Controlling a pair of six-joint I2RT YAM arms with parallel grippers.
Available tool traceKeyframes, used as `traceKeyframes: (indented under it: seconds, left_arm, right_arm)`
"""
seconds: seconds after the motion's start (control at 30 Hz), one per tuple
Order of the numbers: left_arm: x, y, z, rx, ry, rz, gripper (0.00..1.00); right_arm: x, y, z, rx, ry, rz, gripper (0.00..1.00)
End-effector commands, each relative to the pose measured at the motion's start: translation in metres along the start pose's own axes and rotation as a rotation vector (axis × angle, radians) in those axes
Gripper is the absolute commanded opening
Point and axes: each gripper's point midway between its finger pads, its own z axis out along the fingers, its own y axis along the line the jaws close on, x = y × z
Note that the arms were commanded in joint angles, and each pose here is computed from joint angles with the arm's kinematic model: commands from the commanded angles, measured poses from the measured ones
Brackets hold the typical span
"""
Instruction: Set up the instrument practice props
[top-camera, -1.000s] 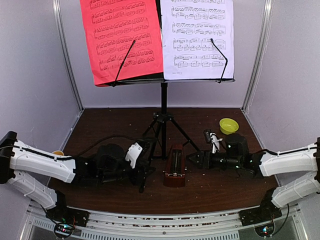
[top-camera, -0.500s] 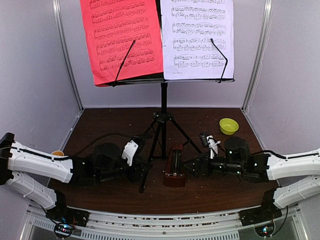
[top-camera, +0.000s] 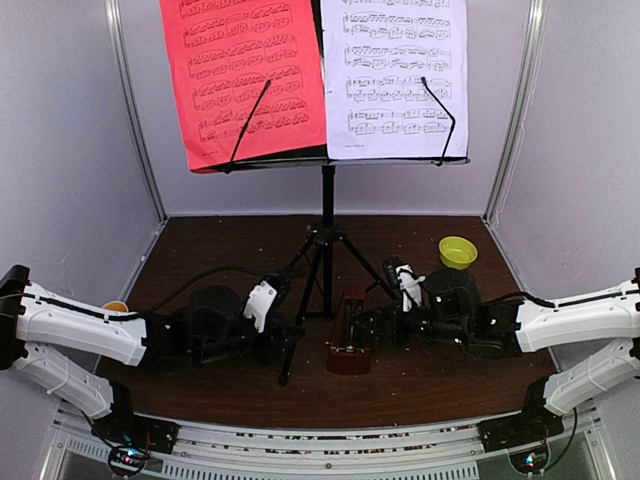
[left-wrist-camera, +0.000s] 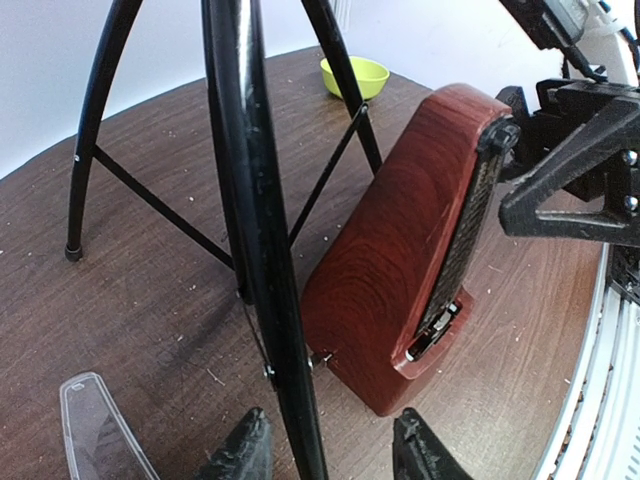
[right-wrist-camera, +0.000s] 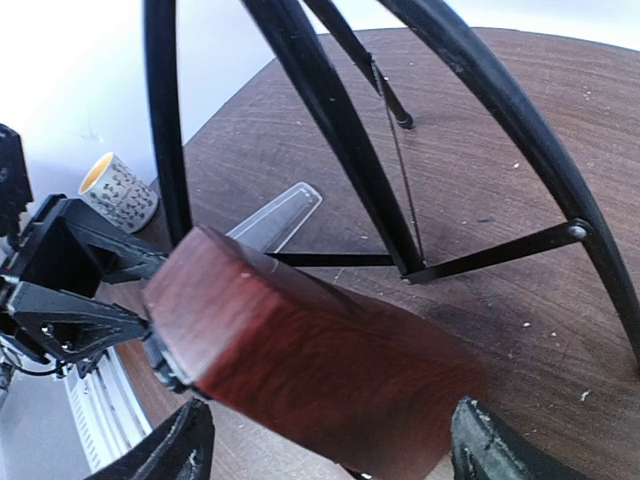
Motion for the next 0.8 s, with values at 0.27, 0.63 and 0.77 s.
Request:
traceKeyframes:
  seconds: [0.27, 0.63, 0.77]
  left_arm:
    - [-0.013, 0.003, -0.005, -0.011, -0.056, -0.014, 0.43]
    - [-0.012, 0.003, -0.004, -0.01, -0.055, -0.013, 0.43]
    - [-0.013, 0.004, -0.004, -0.013, -0.057, -0.01, 0.43]
  right_arm:
    - [-0.006, -0.015, -0.002, 0.1, -0.026, 0.009, 0.65]
    - [-0.007, 0.008, 0.004, 0.01, 0.0, -0.038, 0.9]
    - [-0.013, 0.006, 0.007, 0.04, -0.012, -0.039, 0.88]
